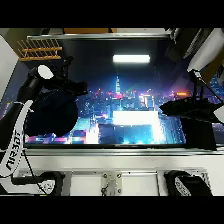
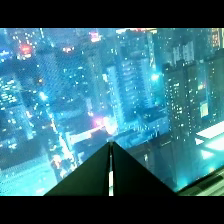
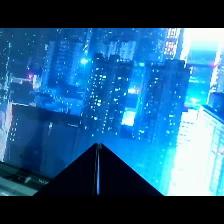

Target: Fold the clothes and pants, and hang the long-sleeved shirts on hangers.

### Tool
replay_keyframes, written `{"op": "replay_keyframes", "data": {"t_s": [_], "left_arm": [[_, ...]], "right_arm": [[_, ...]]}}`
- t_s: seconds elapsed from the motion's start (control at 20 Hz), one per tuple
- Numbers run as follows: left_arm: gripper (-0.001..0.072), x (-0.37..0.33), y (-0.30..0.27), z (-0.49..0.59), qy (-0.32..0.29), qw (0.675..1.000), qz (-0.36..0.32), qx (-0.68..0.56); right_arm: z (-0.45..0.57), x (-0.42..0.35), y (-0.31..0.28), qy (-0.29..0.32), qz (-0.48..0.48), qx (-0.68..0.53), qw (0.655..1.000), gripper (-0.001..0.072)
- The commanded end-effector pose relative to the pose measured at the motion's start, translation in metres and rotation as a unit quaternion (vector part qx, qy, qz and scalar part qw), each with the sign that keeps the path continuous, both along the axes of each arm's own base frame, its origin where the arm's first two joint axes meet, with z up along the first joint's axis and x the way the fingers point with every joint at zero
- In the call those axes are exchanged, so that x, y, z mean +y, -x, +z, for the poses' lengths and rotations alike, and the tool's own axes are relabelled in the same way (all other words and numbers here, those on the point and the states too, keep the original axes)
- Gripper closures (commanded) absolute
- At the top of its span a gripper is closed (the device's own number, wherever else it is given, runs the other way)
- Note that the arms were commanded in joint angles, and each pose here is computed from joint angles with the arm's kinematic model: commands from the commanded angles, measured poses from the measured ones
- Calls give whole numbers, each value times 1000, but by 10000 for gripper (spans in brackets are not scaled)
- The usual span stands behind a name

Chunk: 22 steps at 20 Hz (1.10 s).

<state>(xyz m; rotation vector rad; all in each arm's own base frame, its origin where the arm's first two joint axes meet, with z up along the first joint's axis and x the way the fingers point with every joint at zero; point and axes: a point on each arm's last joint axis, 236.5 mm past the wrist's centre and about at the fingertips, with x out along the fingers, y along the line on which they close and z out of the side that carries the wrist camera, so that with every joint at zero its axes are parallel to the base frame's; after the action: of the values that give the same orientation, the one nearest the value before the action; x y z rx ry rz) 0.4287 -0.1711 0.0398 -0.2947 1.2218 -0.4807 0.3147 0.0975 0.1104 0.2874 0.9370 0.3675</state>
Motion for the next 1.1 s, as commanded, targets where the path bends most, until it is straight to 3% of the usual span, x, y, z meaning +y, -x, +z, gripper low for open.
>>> {"op": "replay_keyframes", "data": {"t_s": [0.0,0.25,0.3,0.35,0.4,0.65,0.8,1.05], "left_arm": [[700,0,0,0,0,1000,0,0],[700,0,0,0,-1,1000,-1,0],[653,7,-3,1,-14,1000,-8,-11],[31,29,-9,6,-54,998,-20,-29],[-8,54,-15,13,-94,995,-14,-36],[-8,234,9,16,-323,935,137,48],[-8,274,48,-26,-337,919,163,125],[-3,284,88,-89,-335,911,155,183]], "right_arm": [[1,0,0,0,0,-1,1000,696],[1,0,0,0,0,-1,1000,696],[1,0,0,0,0,-1,1000,696],[1,0,0,0,0,-1,1000,696],[1,0,0,0,0,-1,1000,696],[1,0,0,0,0,-1,1000,696],[1,0,0,0,1,-1,1000,697],[1,0,0,0,0,-1,1000,696]]}}
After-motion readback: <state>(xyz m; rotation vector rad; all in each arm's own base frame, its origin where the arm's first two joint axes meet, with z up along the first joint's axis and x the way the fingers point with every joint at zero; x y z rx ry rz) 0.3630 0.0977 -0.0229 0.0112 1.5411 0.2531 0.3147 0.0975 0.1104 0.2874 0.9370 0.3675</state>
